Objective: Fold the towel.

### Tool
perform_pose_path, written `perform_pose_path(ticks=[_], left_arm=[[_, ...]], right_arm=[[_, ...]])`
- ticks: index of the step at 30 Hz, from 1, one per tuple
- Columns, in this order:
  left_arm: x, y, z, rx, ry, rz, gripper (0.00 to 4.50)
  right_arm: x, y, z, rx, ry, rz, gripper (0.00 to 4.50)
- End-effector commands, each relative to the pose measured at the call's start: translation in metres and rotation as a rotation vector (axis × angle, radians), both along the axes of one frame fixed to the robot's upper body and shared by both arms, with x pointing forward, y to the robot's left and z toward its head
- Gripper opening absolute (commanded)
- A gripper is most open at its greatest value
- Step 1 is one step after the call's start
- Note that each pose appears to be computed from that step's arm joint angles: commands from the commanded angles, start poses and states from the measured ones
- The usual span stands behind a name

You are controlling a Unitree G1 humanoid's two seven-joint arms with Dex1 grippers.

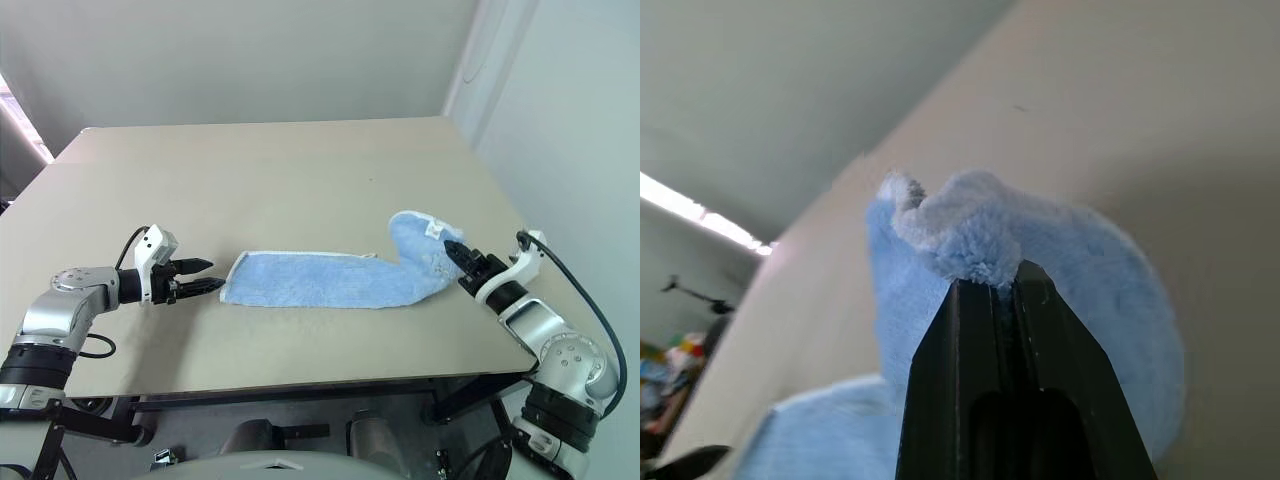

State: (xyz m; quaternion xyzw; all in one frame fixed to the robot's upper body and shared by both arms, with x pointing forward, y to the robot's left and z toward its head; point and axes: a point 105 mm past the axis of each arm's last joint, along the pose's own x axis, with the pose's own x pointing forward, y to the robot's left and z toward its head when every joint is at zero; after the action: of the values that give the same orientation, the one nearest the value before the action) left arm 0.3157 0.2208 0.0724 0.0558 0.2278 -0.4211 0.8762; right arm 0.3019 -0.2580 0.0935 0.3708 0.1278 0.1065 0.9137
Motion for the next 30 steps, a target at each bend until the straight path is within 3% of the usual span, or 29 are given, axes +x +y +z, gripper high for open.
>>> perform_pose_path(ticks=[1, 8, 17, 26, 30], left_arm=[[0.005, -0.001, 0.013, 0.009, -0.054, -0.02, 3.27], [0.006, -0.001, 0.013, 0.01, -0.055, -0.022, 3.27], [0.004, 0.0, 0.012, 0.007, -0.054, -0.014, 3.27], [0.004, 0.0, 0.012, 0.009, -0.05, -0.012, 3.27], [0.005, -0.001, 0.011, 0.008, -0.048, -0.014, 3.27]], right_arm=[[0.0, -0.003, 0.015, -0.041, -0.097, -0.049, 0.04], [-0.002, 0.017, 0.029, -0.117, -0.208, 0.044, 0.04], [0.0, 0.016, 0.021, -0.144, -0.176, 0.055, 0.04], [-0.03, 0.086, 0.031, -0.316, -0.274, 0.46, 0.04], [-0.026, 0.1, 0.031, -0.352, -0.283, 0.497, 0.04]])
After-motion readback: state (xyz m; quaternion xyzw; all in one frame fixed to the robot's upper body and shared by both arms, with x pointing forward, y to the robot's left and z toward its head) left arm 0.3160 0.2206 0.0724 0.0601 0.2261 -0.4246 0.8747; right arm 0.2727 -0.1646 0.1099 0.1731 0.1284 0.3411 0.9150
